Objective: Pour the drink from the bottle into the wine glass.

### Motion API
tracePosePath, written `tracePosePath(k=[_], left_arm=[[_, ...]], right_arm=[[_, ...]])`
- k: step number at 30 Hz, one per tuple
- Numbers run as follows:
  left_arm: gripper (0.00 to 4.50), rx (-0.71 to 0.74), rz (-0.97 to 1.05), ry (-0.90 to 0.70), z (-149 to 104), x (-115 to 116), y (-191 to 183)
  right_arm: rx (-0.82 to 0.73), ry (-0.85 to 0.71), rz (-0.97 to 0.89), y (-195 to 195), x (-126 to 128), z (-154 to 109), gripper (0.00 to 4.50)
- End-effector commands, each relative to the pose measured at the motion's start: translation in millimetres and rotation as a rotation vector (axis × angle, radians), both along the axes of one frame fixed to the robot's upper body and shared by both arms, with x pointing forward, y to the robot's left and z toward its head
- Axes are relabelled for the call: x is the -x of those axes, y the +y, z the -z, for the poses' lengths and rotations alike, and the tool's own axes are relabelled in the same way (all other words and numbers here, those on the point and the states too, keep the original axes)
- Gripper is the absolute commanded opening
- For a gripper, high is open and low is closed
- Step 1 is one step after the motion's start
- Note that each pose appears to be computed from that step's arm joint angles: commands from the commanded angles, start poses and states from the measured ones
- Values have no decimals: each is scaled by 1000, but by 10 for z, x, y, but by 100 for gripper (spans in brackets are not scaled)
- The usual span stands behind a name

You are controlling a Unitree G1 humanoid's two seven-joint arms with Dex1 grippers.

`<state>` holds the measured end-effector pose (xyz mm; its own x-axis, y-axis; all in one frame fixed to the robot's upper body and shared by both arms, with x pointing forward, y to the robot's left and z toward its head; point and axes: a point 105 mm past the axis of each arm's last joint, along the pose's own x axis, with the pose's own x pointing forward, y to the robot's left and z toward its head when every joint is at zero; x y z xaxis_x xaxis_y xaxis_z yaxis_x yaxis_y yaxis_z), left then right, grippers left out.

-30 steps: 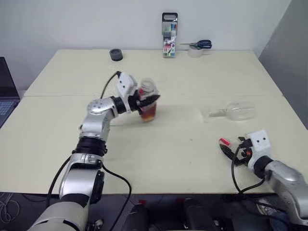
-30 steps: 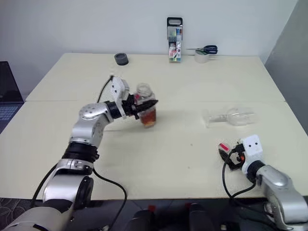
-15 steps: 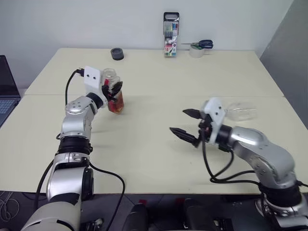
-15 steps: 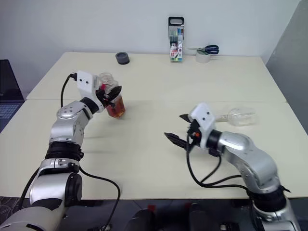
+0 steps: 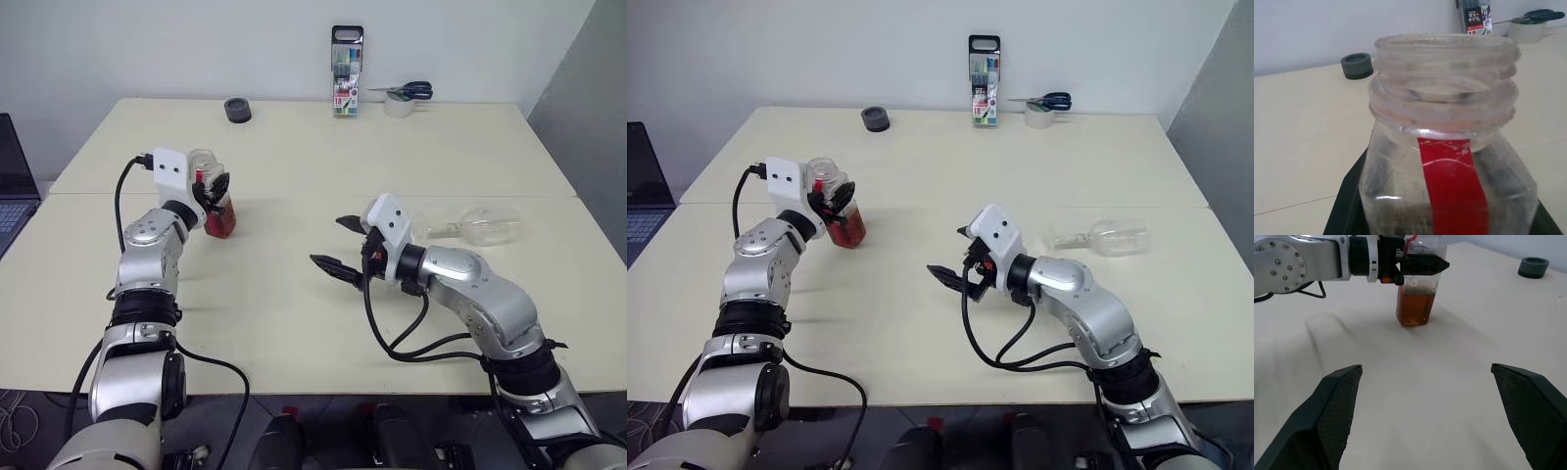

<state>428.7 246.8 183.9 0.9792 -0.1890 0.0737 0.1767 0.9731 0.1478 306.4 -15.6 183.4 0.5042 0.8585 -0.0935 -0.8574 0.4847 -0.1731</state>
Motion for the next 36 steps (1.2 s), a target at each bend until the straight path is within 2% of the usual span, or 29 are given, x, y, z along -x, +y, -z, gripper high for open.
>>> tracePosePath(k=[1, 7, 17, 25, 36], left_arm=[[260, -1, 2, -16, 15, 47, -10], [449, 12, -3, -20, 47, 78, -3], [449, -15, -21, -14, 139, 120, 32], [449, -29, -45, -13, 311, 190, 82], [449, -77, -79, -13, 543, 420, 136]], right_arm=[[-17, -62, -30, 61, 39, -149, 450], [-19, -66, -44, 77, 60, -164, 450], [-32, -70, -63, 107, 82, -191, 450], [-33, -81, -40, 69, 63, -164, 450], [-28, -78, 63, -190, 104, -12, 450]])
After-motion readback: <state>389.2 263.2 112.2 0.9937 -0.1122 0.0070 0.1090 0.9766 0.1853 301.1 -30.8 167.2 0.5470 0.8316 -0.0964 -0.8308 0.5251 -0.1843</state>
